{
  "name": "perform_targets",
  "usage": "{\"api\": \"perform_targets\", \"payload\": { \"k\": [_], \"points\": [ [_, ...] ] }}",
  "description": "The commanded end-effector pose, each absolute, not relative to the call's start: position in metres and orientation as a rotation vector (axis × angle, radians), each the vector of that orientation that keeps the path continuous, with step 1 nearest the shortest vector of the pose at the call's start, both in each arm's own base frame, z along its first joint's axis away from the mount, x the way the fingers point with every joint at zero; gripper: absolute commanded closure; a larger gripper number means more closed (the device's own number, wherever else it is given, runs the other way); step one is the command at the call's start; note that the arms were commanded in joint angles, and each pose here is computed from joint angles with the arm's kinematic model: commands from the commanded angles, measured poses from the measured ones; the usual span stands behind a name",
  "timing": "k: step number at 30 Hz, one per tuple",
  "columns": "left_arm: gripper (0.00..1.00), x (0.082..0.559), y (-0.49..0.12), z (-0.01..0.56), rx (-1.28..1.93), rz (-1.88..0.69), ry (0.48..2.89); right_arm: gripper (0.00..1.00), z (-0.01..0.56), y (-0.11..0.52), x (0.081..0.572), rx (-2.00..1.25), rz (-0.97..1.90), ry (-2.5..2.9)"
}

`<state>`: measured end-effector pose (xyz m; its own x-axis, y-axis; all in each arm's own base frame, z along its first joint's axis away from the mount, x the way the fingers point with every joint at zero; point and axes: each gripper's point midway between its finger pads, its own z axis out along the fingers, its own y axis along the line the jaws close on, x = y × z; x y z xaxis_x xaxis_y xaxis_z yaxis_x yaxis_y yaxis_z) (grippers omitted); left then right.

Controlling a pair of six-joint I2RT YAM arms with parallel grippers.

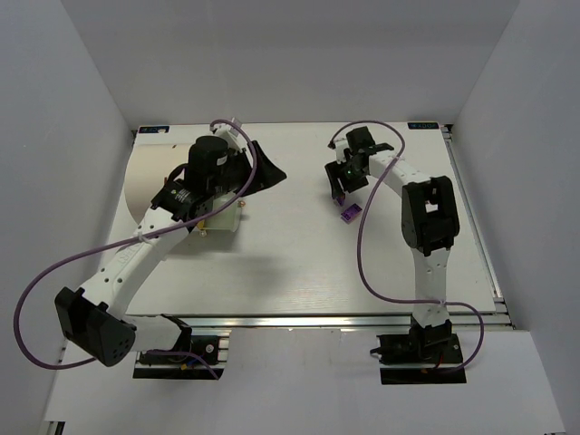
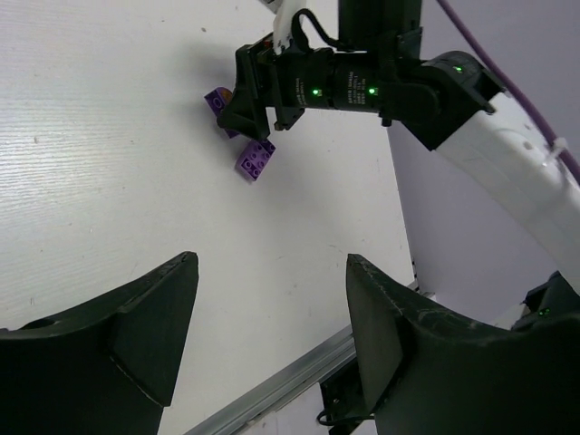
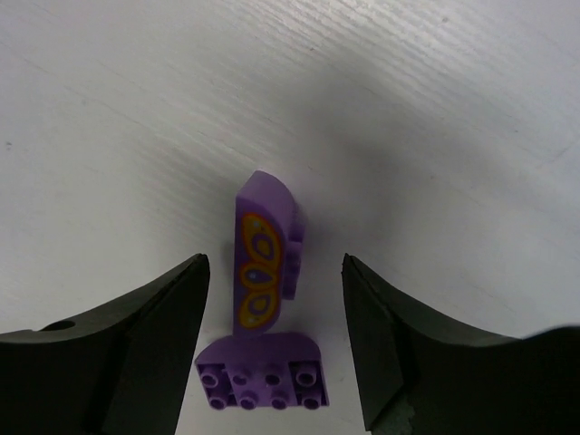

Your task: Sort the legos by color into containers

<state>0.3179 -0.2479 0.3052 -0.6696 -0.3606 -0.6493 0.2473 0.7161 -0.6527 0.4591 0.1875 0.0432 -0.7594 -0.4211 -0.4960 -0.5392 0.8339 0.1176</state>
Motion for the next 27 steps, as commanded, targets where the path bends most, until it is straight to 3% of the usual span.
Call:
{"api": "perform_targets", "payload": {
  "k": [1, 4, 8, 9, 11, 20, 27],
  "points": [
    [0.24, 0.310, -0.241, 0.324, -0.083, -0.950, 2.042, 0.36, 0.040, 0.192, 0.473, -0.704, 0.343, 2.531],
    [0.24, 0.307, -0.239, 0.323, -0.082, -0.946, 2.043, 0.47, 0.034, 0.191, 0.478, -0.705, 0.307, 2.534],
    [0.24, 0.306, -0.237, 0.331, -0.073, -0.944, 2.022, 0.78, 0.040, 0.193, 0.482, -0.736, 0.307, 2.498],
    [0.24, 0.306, -0.237, 0.334, -0.071, -0.948, 2.011, 0.90, 0.045, 0.194, 0.483, -0.744, 0.313, 2.481],
    [0.24, 0.303, -0.235, 0.340, -0.065, -0.952, 1.984, 1.00, 0.066, 0.205, 0.482, -0.799, 0.374, 2.388],
    [0.24, 0.289, -0.226, 0.395, 0.001, -0.978, 1.817, 1.00, 0.183, 0.345, 0.395, -1.246, 1.076, 1.829],
    [0.24, 0.282, -0.213, 0.423, -0.022, -0.957, 1.762, 1.00, 0.241, 0.442, 0.400, -1.036, 1.228, 1.682]
  ]
}}
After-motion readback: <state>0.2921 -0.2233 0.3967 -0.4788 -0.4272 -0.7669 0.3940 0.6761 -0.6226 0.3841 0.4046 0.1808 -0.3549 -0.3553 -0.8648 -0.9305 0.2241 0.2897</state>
